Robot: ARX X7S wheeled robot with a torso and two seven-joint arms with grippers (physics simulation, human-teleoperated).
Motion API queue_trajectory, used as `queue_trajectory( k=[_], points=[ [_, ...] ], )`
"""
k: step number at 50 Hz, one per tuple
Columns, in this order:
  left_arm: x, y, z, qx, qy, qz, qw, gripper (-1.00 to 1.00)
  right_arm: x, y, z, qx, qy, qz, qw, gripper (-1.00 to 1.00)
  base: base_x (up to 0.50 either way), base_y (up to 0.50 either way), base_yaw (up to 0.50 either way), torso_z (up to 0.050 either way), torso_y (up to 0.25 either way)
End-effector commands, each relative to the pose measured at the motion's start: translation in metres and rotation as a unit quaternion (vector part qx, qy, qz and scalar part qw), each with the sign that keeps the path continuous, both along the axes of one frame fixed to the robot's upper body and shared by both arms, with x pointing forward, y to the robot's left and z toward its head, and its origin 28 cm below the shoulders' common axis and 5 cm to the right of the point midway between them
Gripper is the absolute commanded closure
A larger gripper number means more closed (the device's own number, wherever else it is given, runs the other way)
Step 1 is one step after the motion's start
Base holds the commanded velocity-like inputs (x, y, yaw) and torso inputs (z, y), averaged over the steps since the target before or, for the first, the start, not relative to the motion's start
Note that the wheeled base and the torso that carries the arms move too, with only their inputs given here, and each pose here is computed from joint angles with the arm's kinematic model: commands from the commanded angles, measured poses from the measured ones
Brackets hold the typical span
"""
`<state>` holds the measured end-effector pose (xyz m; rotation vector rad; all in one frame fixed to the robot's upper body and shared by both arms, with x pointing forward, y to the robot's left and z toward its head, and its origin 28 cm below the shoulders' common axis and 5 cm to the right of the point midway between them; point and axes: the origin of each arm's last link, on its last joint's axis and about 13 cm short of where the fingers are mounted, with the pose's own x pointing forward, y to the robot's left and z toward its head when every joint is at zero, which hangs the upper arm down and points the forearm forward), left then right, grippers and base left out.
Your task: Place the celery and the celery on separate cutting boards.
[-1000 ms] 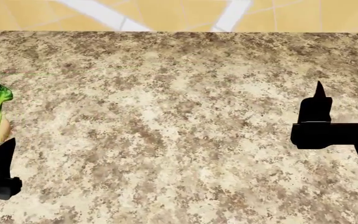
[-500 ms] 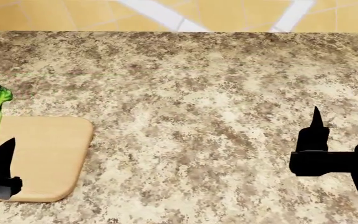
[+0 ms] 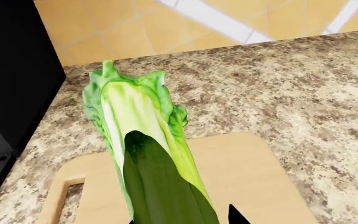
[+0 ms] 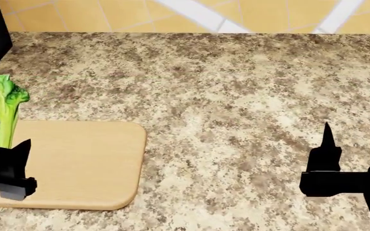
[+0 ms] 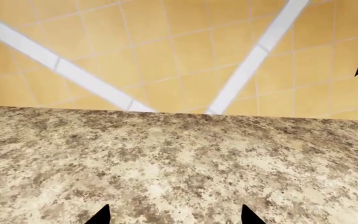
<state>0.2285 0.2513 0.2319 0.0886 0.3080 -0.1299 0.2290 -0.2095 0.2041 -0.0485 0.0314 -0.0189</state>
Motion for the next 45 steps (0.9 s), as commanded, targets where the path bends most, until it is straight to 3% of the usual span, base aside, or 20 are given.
queue_trajectory(
  k=[1, 9, 20, 32, 42, 43, 45],
  points=[
    [0.020, -0.014, 0.012, -0.037, -0.004, -0.056, 0.998, 1.00, -0.001, -0.001, 0.004, 0.010, -0.013, 0.005, 1.000, -1.00, 0.00, 0.00, 0.00, 0.000, 0.000],
    [0.041, -0.016, -0.003, -0.026, 0.028, -0.050, 0.998, 1.00, 0.001, 0.001, 0.001, 0.009, -0.008, 0.009, 1.000, -1.00, 0.00, 0.00, 0.00, 0.000, 0.000],
    [0.053, -0.012, -0.021, 0.006, 0.041, -0.030, 0.999, 1.00, 0.001, 0.002, -0.004, 0.012, -0.001, 0.012, 1.000, -1.00, 0.00, 0.00, 0.00, 0.000, 0.001],
    [0.054, -0.013, -0.036, 0.005, 0.064, -0.029, 0.998, 1.00, 0.000, 0.000, -0.010, 0.014, 0.005, 0.009, 1.000, -1.00, 0.00, 0.00, 0.00, 0.000, 0.000],
    [0.052, -0.013, -0.033, 0.004, 0.062, -0.030, 0.998, 1.00, 0.000, 0.000, -0.007, 0.017, 0.001, 0.009, 1.000, -1.00, 0.00, 0.00, 0.00, 0.001, 0.001],
    [0.052, -0.014, -0.032, 0.005, 0.059, -0.031, 0.998, -1.00, 0.000, 0.000, -0.008, 0.017, 0.001, 0.009, 1.000, -1.00, 0.00, 0.00, 0.00, 0.000, 0.000],
    [0.050, -0.013, -0.030, 0.005, 0.056, -0.032, 0.998, -1.00, -0.001, 0.001, -0.009, 0.015, 0.003, 0.013, 1.000, -1.00, 0.00, 0.00, 0.00, 0.000, 0.000]
  ],
)
